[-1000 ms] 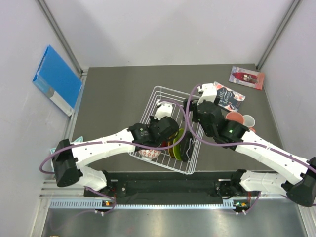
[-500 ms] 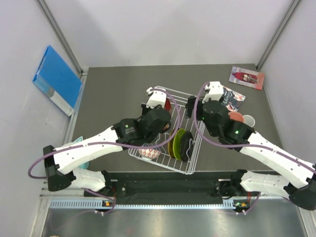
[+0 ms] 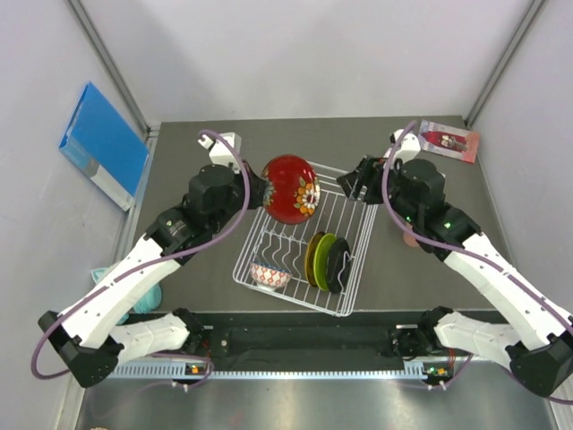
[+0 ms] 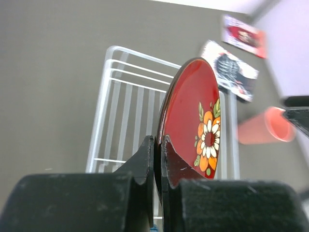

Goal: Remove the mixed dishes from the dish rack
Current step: Pick up the plate from the dish rack, then place the plate at the center of the board.

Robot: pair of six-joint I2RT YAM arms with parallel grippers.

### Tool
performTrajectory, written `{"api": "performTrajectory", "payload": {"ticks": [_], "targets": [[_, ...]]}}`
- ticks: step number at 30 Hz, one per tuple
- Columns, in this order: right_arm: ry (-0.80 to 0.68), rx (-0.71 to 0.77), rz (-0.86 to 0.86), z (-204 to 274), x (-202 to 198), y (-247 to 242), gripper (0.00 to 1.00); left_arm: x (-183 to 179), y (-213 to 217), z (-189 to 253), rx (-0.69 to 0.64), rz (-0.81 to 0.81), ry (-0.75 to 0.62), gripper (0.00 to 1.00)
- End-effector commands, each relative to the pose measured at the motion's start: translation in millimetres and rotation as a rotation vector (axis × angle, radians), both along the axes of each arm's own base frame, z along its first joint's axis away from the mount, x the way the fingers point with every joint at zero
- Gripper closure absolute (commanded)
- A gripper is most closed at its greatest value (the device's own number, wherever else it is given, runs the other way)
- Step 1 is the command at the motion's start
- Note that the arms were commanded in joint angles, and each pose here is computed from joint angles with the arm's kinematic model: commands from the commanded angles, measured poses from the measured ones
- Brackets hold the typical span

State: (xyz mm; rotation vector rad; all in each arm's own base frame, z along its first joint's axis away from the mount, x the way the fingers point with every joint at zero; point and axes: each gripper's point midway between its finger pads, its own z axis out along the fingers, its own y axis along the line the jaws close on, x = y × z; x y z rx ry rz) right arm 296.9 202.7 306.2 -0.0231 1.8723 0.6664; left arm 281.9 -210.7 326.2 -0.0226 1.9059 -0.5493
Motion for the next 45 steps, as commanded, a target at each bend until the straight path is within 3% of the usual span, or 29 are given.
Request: {"api": "performTrajectory", "payload": {"ticks": [1, 12, 19, 27, 33, 37, 40, 41, 45], "targets": [[-0.092, 0.169, 0.192, 54, -11, 31, 0.31, -16, -44, 58, -0.291, -0.254, -0.093, 1.0], [-0.08, 0.254, 0.306, 57, -19, 41, 0.33, -21, -52, 66, -0.336, -0.33, -0.113, 1.0], [-0.036, 0.232, 0.326, 32, -25, 41, 0.52, -20, -50, 69, -0.348, -0.322, -0.122, 1.0], [0.03, 0.223, 0.346, -11, -34, 42, 0.67, -20, -51, 67, -0.357, -0.325, -0.116, 1.0], [0.008, 0.247, 0.397, -5, -39, 48, 0.98, -20, -54, 63, -0.364, -0.333, -0.102, 1.0], [-0.01, 0.255, 0.419, 2, -43, 49, 1.0, -17, -53, 55, -0.354, -0.32, -0.086, 1.0], [-0.017, 0.256, 0.417, 6, -45, 48, 1.0, -13, -51, 47, -0.333, -0.295, -0.078, 0.78], [-0.024, 0.258, 0.418, 10, -45, 47, 1.0, -10, -49, 44, -0.324, -0.283, -0.072, 0.5], [-0.035, 0.253, 0.419, 18, -46, 47, 1.0, -4, -44, 32, -0.295, -0.241, -0.043, 0.17]]}}
